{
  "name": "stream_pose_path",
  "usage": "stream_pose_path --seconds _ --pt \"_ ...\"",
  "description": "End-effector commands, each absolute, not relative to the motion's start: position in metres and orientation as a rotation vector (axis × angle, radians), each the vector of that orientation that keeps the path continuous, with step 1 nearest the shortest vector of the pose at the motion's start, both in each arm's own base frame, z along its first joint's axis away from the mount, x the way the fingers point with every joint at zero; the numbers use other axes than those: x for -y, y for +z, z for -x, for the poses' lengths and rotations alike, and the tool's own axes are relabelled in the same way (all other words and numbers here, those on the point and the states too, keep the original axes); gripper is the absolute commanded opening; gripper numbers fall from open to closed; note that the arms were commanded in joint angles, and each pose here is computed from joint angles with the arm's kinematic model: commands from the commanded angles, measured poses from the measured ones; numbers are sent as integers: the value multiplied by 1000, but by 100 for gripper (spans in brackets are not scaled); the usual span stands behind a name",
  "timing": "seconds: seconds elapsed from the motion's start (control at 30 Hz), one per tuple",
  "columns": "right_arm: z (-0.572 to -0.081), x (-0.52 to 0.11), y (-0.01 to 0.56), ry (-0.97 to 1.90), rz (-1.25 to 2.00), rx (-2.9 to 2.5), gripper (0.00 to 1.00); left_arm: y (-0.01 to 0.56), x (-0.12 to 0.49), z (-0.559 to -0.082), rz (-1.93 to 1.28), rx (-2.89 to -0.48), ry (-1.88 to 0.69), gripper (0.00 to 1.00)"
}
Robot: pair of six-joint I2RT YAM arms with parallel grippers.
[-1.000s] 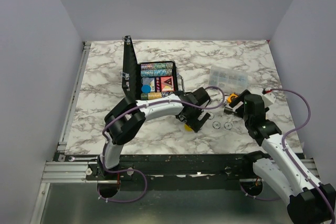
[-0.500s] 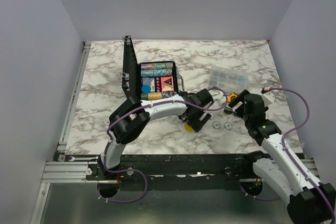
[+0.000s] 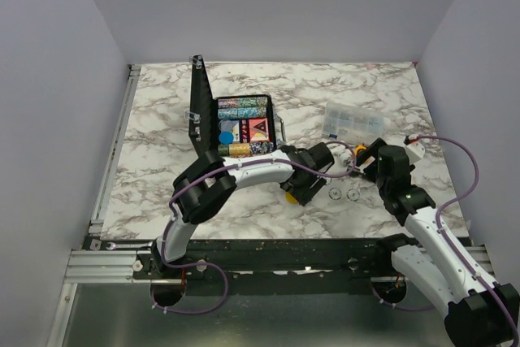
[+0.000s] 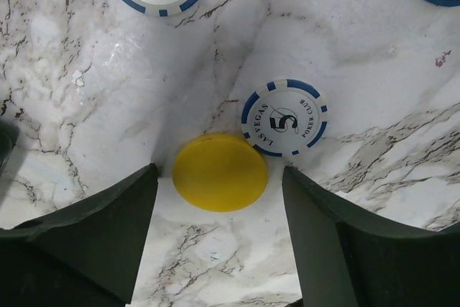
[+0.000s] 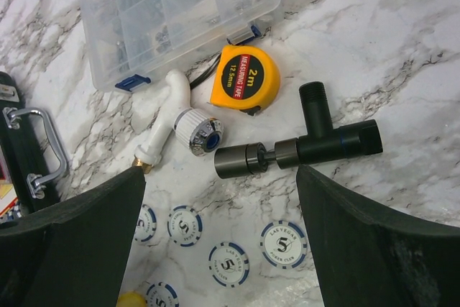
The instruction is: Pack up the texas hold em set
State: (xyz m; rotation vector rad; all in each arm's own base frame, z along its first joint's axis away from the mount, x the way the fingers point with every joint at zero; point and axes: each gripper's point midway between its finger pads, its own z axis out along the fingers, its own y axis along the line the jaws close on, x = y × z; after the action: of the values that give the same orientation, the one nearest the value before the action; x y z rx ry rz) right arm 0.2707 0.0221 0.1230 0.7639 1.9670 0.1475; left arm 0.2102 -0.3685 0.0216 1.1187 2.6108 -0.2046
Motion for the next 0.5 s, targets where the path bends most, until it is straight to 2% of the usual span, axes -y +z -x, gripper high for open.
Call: stream_pose_path --seconds 0.0,0.33,0.47 --pt "-271 -23 118 148 -749 -1976 88 11 366 -210 -1150 -2622 -146 67" --pt "-271 -24 117 152 -741 -1981 88 13 364 -213 -1155 -2620 -113 46" --pt "-272 -24 117 152 -740 -1983 88 25 362 -217 -1144 -2596 -99 43"
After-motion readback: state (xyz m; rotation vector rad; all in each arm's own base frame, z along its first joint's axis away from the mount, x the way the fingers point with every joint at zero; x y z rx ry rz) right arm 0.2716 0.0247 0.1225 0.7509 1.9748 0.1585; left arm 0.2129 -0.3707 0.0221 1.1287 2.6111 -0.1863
